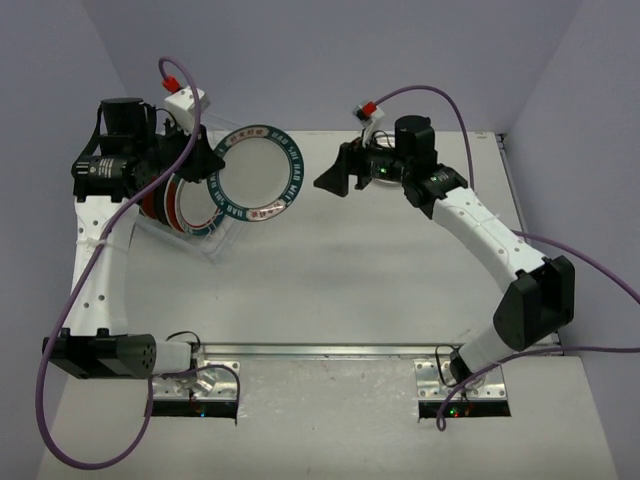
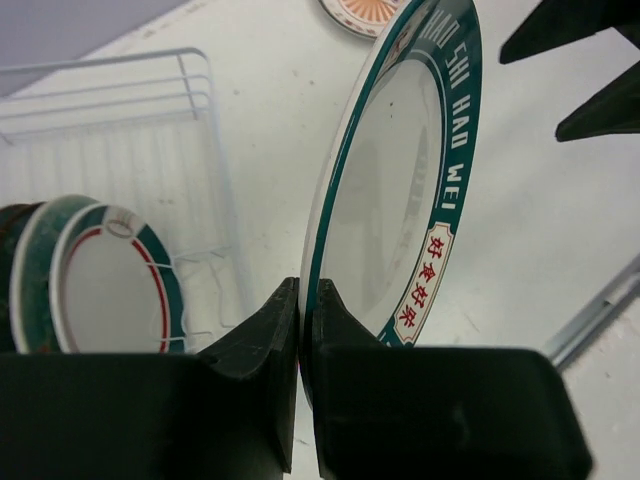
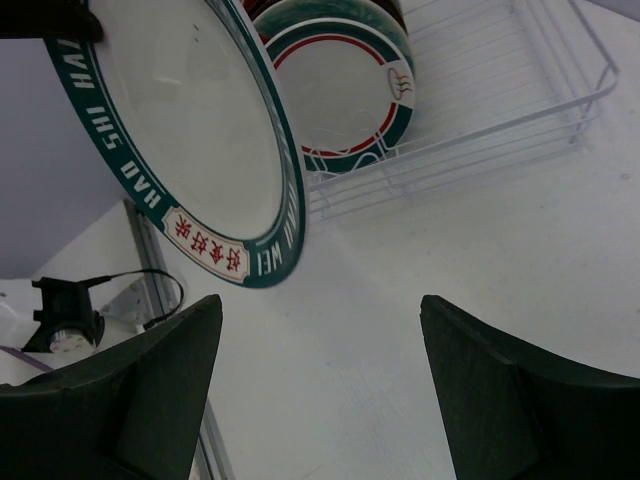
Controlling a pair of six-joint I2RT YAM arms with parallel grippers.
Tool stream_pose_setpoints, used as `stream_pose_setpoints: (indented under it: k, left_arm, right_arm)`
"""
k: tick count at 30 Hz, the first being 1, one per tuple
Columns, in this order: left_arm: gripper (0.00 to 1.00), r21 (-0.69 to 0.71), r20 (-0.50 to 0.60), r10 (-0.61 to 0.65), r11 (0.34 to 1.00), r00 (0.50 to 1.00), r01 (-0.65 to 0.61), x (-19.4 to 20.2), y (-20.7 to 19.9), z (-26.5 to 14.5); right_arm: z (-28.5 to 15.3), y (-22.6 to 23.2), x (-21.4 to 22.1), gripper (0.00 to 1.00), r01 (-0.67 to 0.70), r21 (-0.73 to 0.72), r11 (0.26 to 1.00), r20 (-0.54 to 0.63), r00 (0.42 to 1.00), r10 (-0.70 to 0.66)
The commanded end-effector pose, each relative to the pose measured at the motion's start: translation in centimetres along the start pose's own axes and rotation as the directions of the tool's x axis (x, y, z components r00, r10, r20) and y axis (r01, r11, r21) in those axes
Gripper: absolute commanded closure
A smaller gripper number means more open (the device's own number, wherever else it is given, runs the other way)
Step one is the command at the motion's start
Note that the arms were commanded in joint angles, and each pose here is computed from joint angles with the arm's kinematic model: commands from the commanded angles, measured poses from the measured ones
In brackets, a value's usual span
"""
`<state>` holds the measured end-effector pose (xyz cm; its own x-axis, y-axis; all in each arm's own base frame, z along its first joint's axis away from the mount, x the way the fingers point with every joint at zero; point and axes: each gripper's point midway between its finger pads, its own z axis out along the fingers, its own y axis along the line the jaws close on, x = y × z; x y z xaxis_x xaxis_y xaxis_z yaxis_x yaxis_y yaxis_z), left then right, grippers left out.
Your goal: Unload the plates from the dish rack
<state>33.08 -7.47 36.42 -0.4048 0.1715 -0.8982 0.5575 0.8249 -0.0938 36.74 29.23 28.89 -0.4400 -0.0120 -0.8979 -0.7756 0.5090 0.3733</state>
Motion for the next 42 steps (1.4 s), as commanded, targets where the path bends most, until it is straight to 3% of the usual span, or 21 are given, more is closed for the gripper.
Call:
stream_pose_setpoints:
  k: [1,4,8,12,14,16,18,20,23,26,29,32,34,36,42]
  left_arm:
    - [1.00,0.181,0.063,0.020,0.983,0.998,-0.031,-1.0,-3.6,-0.2]
    - [1.00,0.229,0.055,0.024,0.973,0.998,-0.036,-0.4,-4.5,-0.1]
    - [1.00,0.254,0.042,0.024,0.967,0.999,-0.034,0.2,-4.8,0.3]
    - [1.00,0.261,0.037,0.029,0.965,0.999,-0.038,0.4,-4.8,0.6]
    - [1.00,0.244,0.035,0.030,0.969,0.999,-0.037,0.4,-4.4,0.9]
    - [0.85,0.199,0.033,0.017,0.980,0.999,-0.023,0.4,-3.4,1.4]
    - [0.54,0.138,0.032,-0.009,0.990,0.999,0.004,0.4,-2.3,1.8]
    - [0.28,0.068,0.038,-0.057,0.996,0.998,0.054,0.3,-1.1,2.1]
    - [0.01,-0.146,0.096,-0.094,0.983,0.991,0.108,-0.8,2.5,1.9]
    - [0.00,-0.310,0.167,-0.073,0.943,0.983,0.123,-2.4,5.3,0.6]
    - [0.00,-0.345,0.223,-0.068,0.928,0.972,0.144,-3.5,5.6,-0.3]
    - [0.00,-0.347,0.255,-0.069,0.925,0.965,0.158,-4.1,5.6,-0.5]
    - [0.00,-0.368,0.264,-0.075,0.914,0.961,0.173,-4.2,6.2,-0.4]
    - [0.00,-0.387,0.273,-0.071,0.905,0.960,0.177,-4.4,6.6,-0.5]
    - [0.00,-0.433,0.274,-0.046,0.886,0.961,0.166,-4.8,7.7,-0.7]
  right_arm:
    - [1.3,3.7,-2.0,0.20,0.050,-0.113,0.992,0.034,0.998,-0.046]
    - [2.1,4.4,-1.1,0.22,0.047,-0.142,0.989,0.003,0.999,-0.047]
    - [3.2,4.9,0.9,0.33,0.024,-0.166,0.986,-0.056,0.998,-0.034]
    - [4.0,5.3,2.4,0.83,-0.020,-0.196,0.980,-0.111,0.994,-0.002]
    - [4.2,5.2,2.5,0.98,-0.042,-0.197,0.980,-0.129,0.992,0.017]
    - [4.4,4.7,2.5,1.00,-0.065,-0.180,0.982,-0.132,0.990,0.042]
    - [4.5,3.7,2.3,1.00,-0.099,-0.148,0.984,-0.124,0.989,0.081]
    - [4.5,2.5,1.9,1.00,-0.140,-0.124,0.982,-0.113,0.985,0.126]
    - [3.7,-2.5,0.9,1.00,-0.266,-0.030,0.964,-0.065,0.963,0.263]
    - [2.0,-9.6,0.0,1.00,-0.402,0.095,0.911,0.027,0.916,0.401]
    - [-1.0,-18.7,0.1,1.00,-0.563,0.223,0.796,0.151,0.826,0.542]
    - [-2.3,-24.4,1.1,1.00,-0.655,0.273,0.704,0.216,0.755,0.619]
    - [-4.5,-29.8,1.9,1.00,-0.742,0.293,0.603,0.290,0.670,0.683]
    - [-5.6,-33.9,3.0,1.00,-0.769,0.325,0.550,0.346,0.638,0.688]
    - [-5.5,-38.6,5.7,1.00,-0.782,0.372,0.500,0.374,0.619,0.691]
